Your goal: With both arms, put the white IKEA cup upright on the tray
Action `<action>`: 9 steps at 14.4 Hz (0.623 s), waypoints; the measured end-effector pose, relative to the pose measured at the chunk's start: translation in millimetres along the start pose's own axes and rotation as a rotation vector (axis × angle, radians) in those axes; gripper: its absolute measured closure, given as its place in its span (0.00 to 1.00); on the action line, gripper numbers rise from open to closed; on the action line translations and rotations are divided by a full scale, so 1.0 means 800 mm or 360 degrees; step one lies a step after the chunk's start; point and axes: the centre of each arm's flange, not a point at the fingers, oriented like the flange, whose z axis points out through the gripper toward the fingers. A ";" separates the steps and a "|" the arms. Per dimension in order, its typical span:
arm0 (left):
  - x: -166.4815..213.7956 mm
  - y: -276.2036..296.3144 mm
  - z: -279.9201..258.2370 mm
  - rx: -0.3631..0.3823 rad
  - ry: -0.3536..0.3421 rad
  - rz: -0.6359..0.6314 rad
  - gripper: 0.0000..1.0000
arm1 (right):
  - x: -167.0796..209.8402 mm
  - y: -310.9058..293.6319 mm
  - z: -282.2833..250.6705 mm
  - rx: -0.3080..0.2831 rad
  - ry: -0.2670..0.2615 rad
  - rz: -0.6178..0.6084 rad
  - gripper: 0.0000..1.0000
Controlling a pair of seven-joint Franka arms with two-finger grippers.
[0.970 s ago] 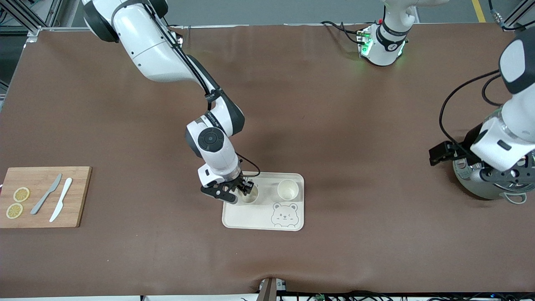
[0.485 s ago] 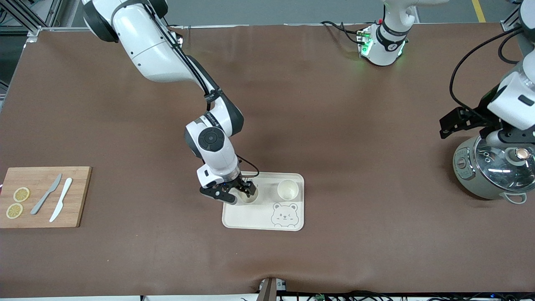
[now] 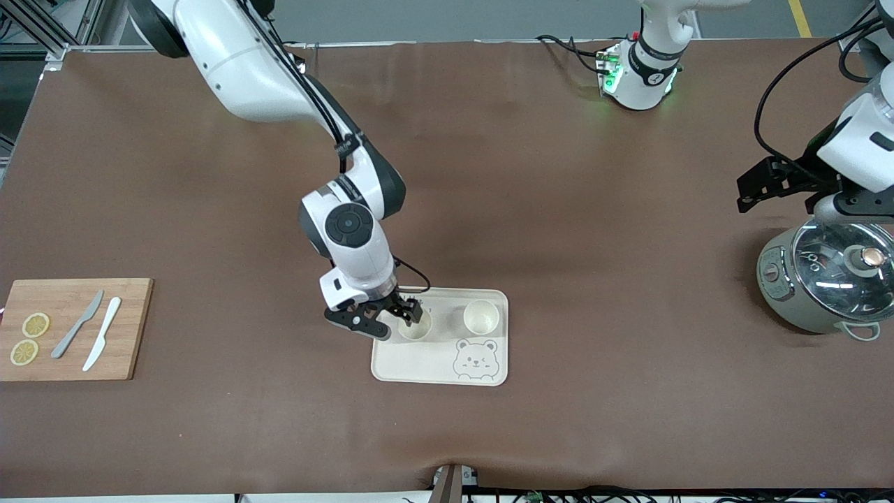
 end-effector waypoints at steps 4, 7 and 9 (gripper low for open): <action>0.000 -0.021 0.003 0.0004 -0.0011 -0.0018 0.00 | 0.001 0.021 -0.138 -0.0110 -0.0058 -0.0033 0.00; 0.003 -0.023 0.012 0.0005 -0.0026 -0.0020 0.00 | 0.007 0.052 -0.215 -0.0122 -0.0137 -0.0076 0.00; 0.007 -0.021 0.017 0.0004 -0.0019 -0.0016 0.00 | 0.028 0.095 -0.256 -0.0133 -0.0224 -0.0122 0.00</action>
